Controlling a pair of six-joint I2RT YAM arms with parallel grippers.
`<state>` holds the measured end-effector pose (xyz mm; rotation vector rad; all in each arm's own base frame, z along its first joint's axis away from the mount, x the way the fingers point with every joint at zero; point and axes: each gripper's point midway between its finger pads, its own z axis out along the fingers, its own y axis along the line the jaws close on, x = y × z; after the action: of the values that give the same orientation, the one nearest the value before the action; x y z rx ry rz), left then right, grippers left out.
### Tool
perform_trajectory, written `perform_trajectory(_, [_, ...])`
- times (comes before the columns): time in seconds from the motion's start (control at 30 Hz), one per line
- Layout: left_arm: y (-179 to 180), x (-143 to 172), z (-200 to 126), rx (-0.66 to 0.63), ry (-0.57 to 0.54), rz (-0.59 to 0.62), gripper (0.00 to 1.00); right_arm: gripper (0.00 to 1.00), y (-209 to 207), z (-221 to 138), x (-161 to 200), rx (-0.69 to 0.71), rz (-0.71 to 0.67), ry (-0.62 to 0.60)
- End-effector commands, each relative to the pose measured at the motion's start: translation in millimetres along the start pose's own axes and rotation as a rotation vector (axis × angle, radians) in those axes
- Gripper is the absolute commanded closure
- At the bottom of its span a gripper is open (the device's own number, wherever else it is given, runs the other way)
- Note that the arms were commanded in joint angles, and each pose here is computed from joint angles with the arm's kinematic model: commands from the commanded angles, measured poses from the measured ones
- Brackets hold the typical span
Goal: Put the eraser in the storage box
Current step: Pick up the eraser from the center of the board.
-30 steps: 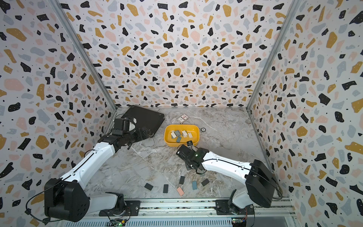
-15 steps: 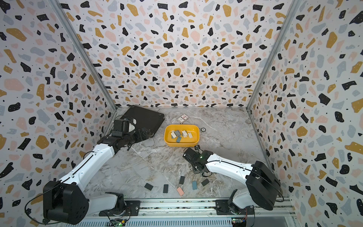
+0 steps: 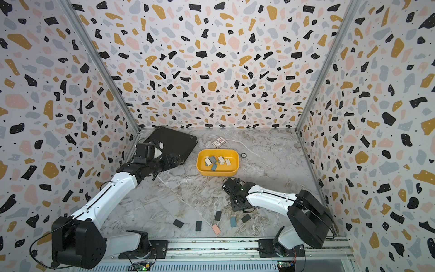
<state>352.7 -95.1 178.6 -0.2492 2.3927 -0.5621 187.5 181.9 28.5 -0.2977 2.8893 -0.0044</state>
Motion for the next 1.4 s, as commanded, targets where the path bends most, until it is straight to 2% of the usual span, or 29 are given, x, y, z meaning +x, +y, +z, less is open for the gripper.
perform_trajectory(0.0, [-2, -7, -5, 0.016, -0.036, 0.002, 0.03, 0.47, -1, 4, 7, -0.016, 0.005, 0.027])
perform_trajectory(0.17, [-2, -8, -7, 0.009, -0.041, 0.006, 0.03, 0.48, -5, 8, 11, -0.02, 0.023, 0.045])
perform_trajectory(0.3, [-2, -8, -7, 0.012, -0.039, 0.005, 0.03, 0.53, -5, 12, 14, -0.031, 0.029, 0.057])
perform_trajectory(0.57, [-2, -8, -7, 0.011, -0.041, 0.007, 0.03, 0.77, -3, 14, 16, -0.045, 0.03, 0.068])
perform_trajectory(0.73, [-2, -9, -8, 0.009, -0.044, 0.007, 0.03, 0.83, -4, 4, 5, -0.038, 0.015, 0.029])
perform_trajectory(0.9, [-2, -9, -8, 0.006, -0.044, 0.008, 0.03, 0.83, 0, -30, -36, -0.026, -0.036, -0.087])
perform_trajectory(1.07, [-2, -9, -9, 0.003, -0.043, 0.011, 0.03, 0.83, 16, -66, -95, -0.056, -0.094, -0.193])
perform_trajectory(1.23, [-1, -9, -9, 0.001, -0.043, 0.011, 0.03, 0.84, 33, -83, -152, -0.09, -0.136, -0.258])
perform_trajectory(1.37, [0, -10, -9, -0.007, -0.042, 0.012, 0.03, 0.83, 47, -82, -194, -0.106, -0.167, -0.28])
